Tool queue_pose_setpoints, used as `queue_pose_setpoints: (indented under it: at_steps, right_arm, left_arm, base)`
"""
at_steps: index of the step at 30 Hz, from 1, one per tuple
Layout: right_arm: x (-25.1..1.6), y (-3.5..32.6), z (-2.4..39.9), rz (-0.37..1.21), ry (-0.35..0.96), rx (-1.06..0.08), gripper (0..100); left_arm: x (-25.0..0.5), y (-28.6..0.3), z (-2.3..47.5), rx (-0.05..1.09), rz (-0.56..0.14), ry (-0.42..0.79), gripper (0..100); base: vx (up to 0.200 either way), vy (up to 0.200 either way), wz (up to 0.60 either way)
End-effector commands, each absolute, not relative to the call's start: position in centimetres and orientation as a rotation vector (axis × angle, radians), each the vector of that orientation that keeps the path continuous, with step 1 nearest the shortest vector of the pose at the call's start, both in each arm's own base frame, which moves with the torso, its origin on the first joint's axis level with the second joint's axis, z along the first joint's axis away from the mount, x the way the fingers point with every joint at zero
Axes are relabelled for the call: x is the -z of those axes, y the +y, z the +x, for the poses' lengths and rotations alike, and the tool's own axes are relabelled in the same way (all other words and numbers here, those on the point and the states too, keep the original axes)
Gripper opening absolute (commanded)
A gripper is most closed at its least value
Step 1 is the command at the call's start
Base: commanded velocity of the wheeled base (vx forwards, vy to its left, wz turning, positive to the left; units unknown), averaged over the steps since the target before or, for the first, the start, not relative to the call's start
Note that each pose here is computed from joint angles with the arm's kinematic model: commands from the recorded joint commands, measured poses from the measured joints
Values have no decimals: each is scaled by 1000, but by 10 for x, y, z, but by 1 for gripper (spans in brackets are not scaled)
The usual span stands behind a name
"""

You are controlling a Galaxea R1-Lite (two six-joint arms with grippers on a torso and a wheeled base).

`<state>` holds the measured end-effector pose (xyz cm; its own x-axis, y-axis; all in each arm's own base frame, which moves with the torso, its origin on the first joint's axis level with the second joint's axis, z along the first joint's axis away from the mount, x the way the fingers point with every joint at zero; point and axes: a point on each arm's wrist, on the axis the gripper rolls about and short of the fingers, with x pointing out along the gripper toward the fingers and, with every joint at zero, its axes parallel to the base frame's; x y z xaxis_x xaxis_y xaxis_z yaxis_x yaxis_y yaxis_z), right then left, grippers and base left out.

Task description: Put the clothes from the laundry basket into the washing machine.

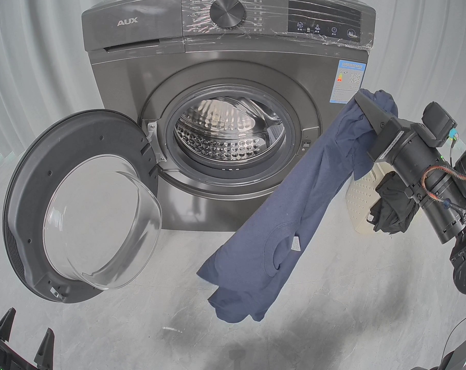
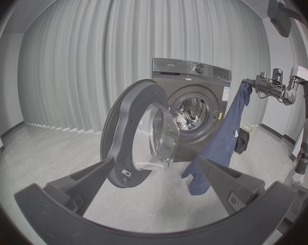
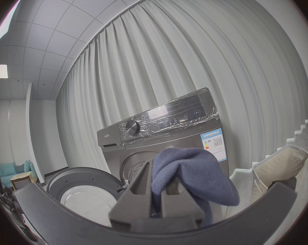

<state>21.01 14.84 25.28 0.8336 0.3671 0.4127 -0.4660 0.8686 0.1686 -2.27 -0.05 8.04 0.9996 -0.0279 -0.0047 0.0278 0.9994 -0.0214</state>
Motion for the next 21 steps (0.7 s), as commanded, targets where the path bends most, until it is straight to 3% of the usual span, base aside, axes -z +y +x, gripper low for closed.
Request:
queue_pose_setpoints:
  at_steps: [1, 21]
  right_arm:
    - [-251, 149, 212, 265, -374, -443, 0]
    - [-240, 155, 211, 252, -333, -462, 0]
  left_arm:
    - [-76, 0, -23, 28, -22, 3, 100]
    - [-76, 0, -23, 28, -22, 3, 100]
  base:
    - [0, 0, 0]
    - [0, 0, 0]
